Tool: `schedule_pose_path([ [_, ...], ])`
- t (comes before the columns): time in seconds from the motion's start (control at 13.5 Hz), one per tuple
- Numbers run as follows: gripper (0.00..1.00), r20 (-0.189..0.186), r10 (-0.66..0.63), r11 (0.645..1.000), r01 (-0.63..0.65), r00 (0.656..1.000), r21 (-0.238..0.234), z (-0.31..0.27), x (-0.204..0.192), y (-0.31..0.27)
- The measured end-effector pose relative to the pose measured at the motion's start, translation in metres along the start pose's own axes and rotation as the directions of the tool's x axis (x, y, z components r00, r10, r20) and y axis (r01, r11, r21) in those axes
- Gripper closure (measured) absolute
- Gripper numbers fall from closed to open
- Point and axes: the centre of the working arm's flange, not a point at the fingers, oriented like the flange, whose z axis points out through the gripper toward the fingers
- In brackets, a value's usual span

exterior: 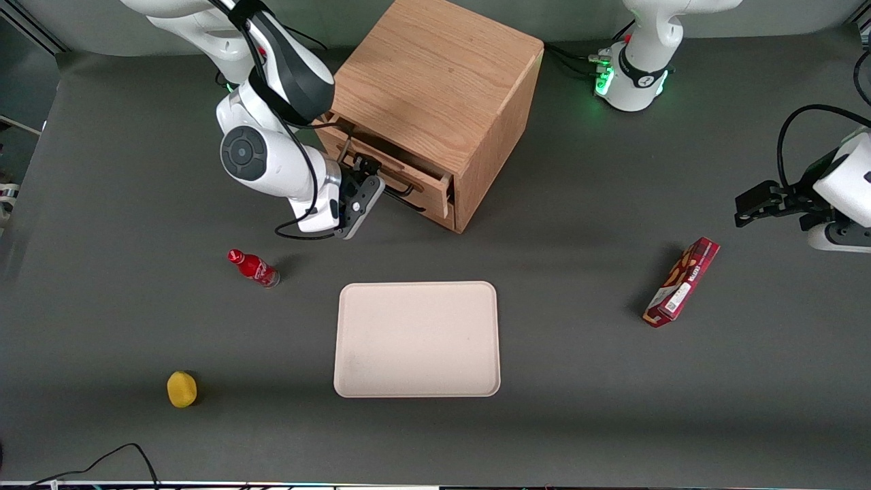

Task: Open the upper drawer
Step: 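Pull the upper drawer outward by its handle with the right gripper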

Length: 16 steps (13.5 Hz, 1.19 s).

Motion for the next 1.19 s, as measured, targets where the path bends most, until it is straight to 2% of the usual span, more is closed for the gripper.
schedule_pose_path([
  [0.37,0.00,-0.032,0.016,1.000,-0.016,0.999,-0.015,-0.015,0.009,0.025],
  [0.74,0.00,-0.035,-0.002,0.999,0.001,0.999,-0.040,-0.020,0.015,0.044],
  [1.19,0.00,-0.061,-0.031,0.998,0.028,0.998,-0.051,-0.032,0.014,0.080],
])
